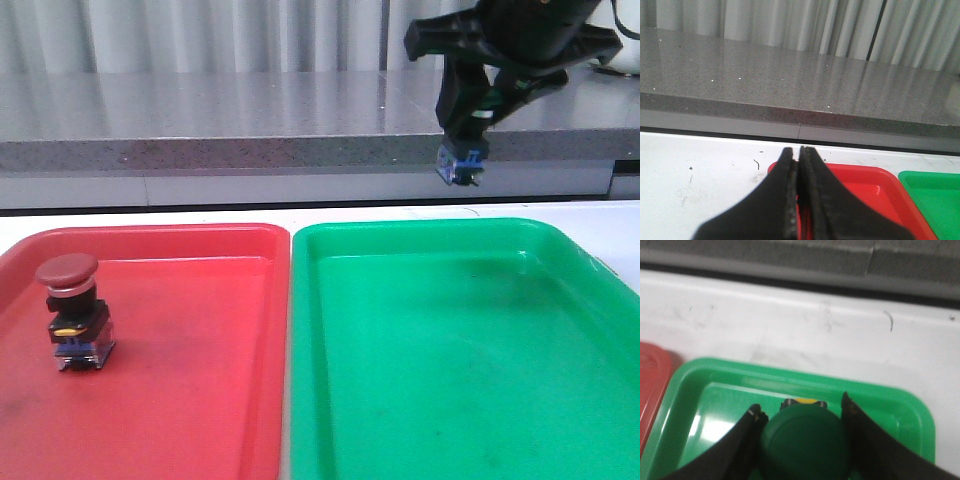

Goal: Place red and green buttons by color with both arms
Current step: 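Lift the green button and lower it into the green tray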

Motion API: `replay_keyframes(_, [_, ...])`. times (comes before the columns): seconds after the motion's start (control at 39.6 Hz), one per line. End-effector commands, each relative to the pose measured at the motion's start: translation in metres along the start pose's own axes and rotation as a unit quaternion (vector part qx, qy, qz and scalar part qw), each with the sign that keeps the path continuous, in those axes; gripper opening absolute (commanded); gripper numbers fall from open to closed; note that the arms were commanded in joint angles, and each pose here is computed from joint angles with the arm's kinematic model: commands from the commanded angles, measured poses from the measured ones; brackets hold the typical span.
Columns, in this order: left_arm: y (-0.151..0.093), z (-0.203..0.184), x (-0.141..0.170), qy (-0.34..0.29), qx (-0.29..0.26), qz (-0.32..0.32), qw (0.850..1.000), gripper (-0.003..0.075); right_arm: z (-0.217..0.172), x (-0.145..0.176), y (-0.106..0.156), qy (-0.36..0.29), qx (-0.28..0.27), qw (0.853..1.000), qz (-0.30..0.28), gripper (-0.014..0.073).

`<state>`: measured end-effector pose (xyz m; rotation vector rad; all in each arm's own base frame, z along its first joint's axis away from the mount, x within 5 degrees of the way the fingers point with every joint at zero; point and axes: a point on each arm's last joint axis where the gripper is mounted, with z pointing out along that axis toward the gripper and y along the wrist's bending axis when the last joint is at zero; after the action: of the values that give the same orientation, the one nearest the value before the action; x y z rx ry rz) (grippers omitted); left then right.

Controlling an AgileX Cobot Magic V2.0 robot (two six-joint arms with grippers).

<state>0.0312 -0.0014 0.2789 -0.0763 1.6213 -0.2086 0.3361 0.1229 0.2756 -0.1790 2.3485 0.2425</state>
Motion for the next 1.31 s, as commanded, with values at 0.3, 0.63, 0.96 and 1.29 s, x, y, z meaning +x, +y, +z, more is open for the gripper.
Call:
replay_keyframes(0.3, [-0.003,-0.002,-0.015,-0.048,0.009,-0.001,0.999,-0.0020,-0.008,0.079,0.012,-0.007,-0.042,0.999,-0.027,0.0184])
replay_keyframes(0.63, [-0.003,-0.002,-0.015,-0.048,0.009,-0.001,0.999,-0.0020,-0.007,0.083,0.011,0.005,-0.039,0.999,-0.026,0.0221])
replay_keyframes(0.96, [-0.003,-0.002,-0.015,-0.048,0.009,-0.001,0.999,-0.0020,-0.007,0.087,0.010,0.031,-0.032,0.999,-0.027,0.0464])
replay_keyframes(1.29, [-0.003,-0.002,-0.015,-0.048,0.009,-0.001,0.999,-0.0020,-0.034,0.066,0.013,-0.012,-0.041,0.999,-0.024,0.0548])
